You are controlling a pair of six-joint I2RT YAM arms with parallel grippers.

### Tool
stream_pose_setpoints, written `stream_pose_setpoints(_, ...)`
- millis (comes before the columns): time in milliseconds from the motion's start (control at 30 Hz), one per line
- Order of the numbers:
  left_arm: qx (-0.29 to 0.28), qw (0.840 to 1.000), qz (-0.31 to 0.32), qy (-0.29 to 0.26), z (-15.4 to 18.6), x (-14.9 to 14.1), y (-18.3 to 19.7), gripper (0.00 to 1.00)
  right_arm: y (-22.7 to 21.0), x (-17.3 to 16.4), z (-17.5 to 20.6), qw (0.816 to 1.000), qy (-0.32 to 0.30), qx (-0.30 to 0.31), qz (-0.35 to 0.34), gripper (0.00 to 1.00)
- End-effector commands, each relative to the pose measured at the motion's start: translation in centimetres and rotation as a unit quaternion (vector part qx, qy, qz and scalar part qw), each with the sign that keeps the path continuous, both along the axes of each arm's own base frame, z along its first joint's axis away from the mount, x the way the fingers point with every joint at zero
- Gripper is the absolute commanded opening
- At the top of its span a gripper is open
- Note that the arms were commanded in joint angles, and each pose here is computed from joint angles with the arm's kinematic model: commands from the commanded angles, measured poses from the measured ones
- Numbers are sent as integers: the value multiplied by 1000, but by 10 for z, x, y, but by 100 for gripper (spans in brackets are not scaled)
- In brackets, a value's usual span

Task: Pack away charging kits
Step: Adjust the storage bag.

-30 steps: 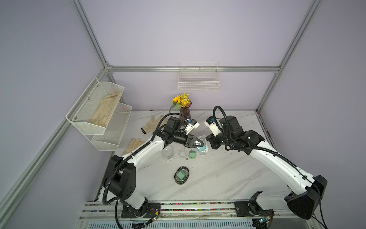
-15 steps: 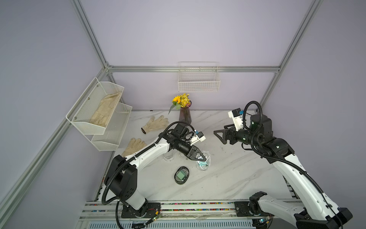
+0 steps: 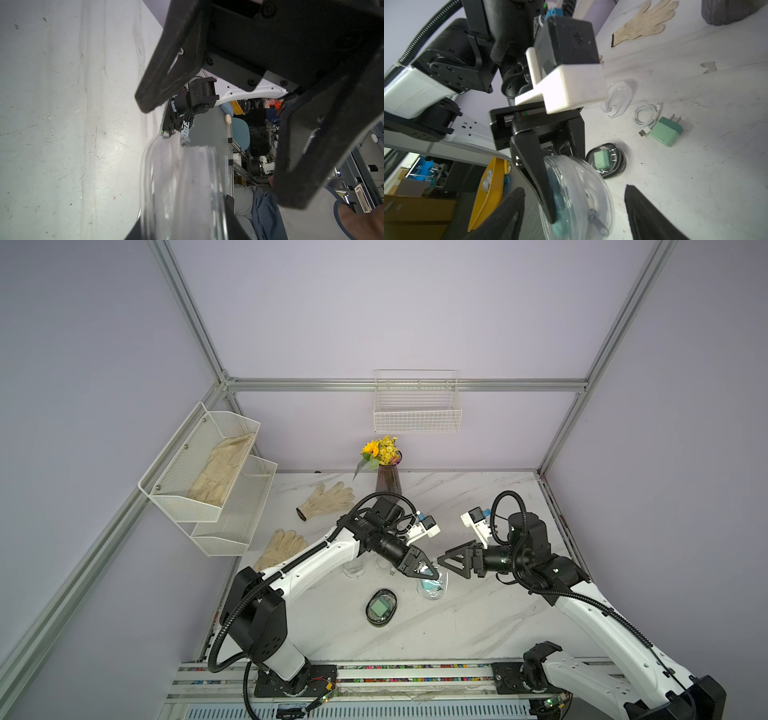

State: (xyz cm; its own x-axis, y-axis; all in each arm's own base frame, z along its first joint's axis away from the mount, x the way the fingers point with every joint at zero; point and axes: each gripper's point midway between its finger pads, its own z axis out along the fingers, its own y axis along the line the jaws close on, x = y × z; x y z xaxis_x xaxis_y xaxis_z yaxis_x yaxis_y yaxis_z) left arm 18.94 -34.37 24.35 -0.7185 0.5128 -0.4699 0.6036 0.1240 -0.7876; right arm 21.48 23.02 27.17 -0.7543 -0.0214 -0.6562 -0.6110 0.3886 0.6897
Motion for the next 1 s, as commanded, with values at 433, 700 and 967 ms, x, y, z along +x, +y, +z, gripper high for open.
stream_pose_setpoints(433, -68, 996, -12, -63, 63, 1, -11, 0, 9, -24, -14, 995, 35, 67, 64, 7)
stream_pose_setpoints(700, -89, 993, 24, -80, 79, 14, -6, 17, 8, -21, 1, 996, 19, 74, 52, 0)
stream_pose_setpoints(967, -144, 979, 138, -38, 82, 44, -9, 72, -7, 10, 64, 981, -14, 180, -77, 0)
